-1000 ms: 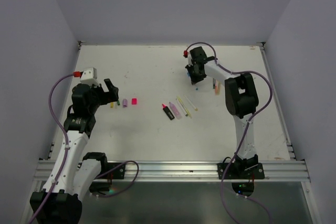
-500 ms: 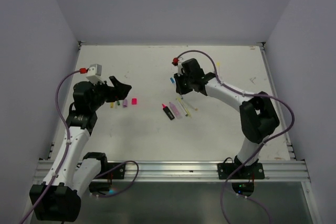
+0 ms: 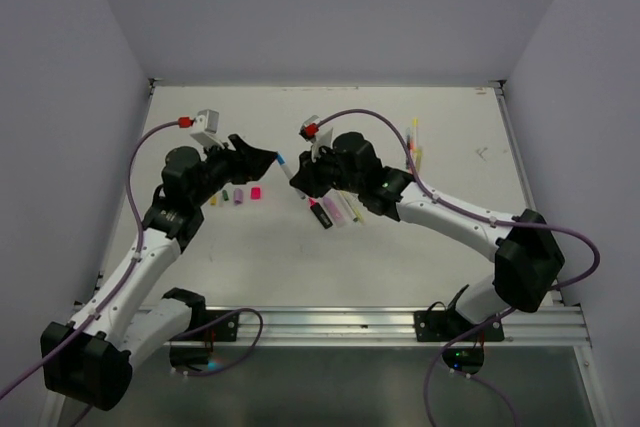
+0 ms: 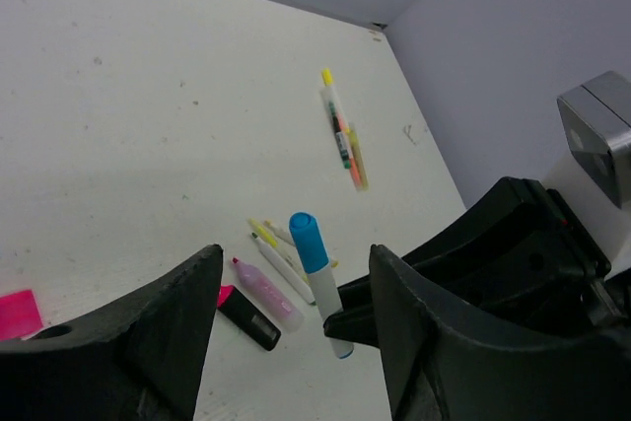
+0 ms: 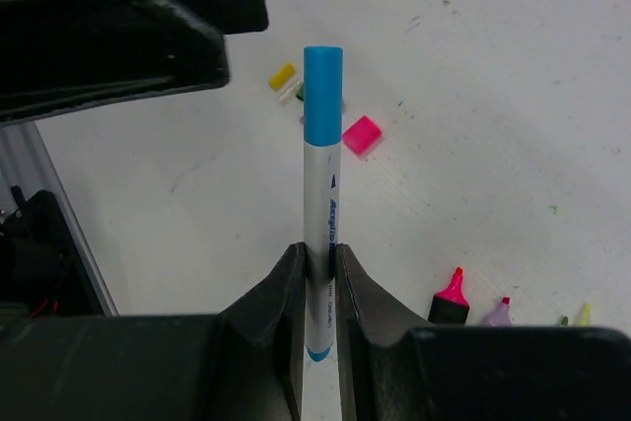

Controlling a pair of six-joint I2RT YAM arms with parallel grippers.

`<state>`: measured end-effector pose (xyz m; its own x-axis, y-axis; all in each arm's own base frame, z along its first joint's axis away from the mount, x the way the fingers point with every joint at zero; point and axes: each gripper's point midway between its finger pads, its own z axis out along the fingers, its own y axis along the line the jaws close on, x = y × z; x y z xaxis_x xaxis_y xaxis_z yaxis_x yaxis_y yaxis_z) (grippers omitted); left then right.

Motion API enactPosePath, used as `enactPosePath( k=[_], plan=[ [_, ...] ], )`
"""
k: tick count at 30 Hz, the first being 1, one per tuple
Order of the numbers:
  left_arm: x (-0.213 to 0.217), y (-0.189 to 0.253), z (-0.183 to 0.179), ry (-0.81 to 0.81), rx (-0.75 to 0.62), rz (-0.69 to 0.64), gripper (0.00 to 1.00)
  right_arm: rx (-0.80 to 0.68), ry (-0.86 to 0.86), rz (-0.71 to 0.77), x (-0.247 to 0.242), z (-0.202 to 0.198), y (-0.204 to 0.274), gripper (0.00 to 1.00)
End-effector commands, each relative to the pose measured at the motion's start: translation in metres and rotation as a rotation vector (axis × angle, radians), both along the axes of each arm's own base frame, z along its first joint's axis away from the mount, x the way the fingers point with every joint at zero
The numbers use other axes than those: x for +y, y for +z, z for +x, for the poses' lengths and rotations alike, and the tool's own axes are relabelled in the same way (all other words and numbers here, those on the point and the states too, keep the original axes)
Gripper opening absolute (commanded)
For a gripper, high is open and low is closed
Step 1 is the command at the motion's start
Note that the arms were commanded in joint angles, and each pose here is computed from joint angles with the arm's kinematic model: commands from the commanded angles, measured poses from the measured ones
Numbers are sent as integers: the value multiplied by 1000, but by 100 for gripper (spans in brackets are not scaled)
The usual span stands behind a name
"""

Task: Open the pen caps

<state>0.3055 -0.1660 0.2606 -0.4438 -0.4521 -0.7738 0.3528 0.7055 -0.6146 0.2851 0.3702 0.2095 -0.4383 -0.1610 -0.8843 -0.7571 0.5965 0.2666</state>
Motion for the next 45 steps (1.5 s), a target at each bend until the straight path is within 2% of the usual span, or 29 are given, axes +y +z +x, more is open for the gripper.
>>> enactPosePath(
  k=[1, 5, 9, 14, 16, 19, 20, 21, 22, 24, 25, 28, 33, 36, 38, 39, 40, 42, 43, 45],
  plan=[
    [-5, 32, 10, 39, -67, -65, 62, -67, 20, 90, 15, -5, 30, 0],
    [-12, 27, 11, 49, -46, -59, 55, -71, 25, 84, 21, -8, 28, 0],
    [-16, 21, 11, 55, -29, -50, 53, -74, 31, 78, 26, -10, 27, 0],
    [-20, 16, 13, 60, -13, -40, 43, -81, 32, 75, 28, -12, 29, 0],
    [-22, 15, 12, 58, -12, -37, 36, -85, 27, 67, 28, -11, 27, 0],
    [-22, 14, 12, 63, -8, -33, 20, -84, 32, 69, 30, -13, 27, 0],
    [-21, 14, 11, 67, -9, -33, 10, -83, 35, 70, 30, -13, 26, 0],
    [-21, 16, 11, 67, -11, -34, 5, -79, 37, 76, 31, -14, 26, 1],
    [-21, 15, 10, 69, -10, -33, 0, -80, 52, 91, 33, -16, 28, 11],
    [-19, 18, 8, 75, -20, -37, 0, -73, 62, 108, 34, -19, 28, 22],
    [-19, 18, 8, 76, -25, -39, 0, -76, 79, 126, 37, -21, 31, 32],
    [-18, 21, 4, 71, -36, -43, 0, -68, 87, 133, 40, -21, 30, 41],
    [-18, 25, 0, 62, -59, -55, 0, -70, 96, 138, 50, -15, 33, 43],
    [-18, 26, -1, 60, -67, -58, 0, -65, 99, 141, 55, -13, 33, 43],
    [-16, 25, -1, 66, -71, -56, 0, -61, 106, 140, 58, -13, 32, 37],
    [-16, 24, -1, 69, -71, -54, 0, -60, 109, 142, 59, -13, 32, 34],
    [-15, 23, 0, 73, -71, -51, 0, -57, 114, 143, 60, -14, 32, 23],
    [-12, 23, 2, 91, -79, -49, 0, -50, 115, 136, 58, -15, 29, 13],
    [-9, 25, 4, 115, -88, -48, 0, -43, 117, 128, 56, -18, 26, 3],
    [-4, 28, 6, 143, -100, -53, 0, -34, 115, 114, 52, -20, 19, 0]
  ],
)
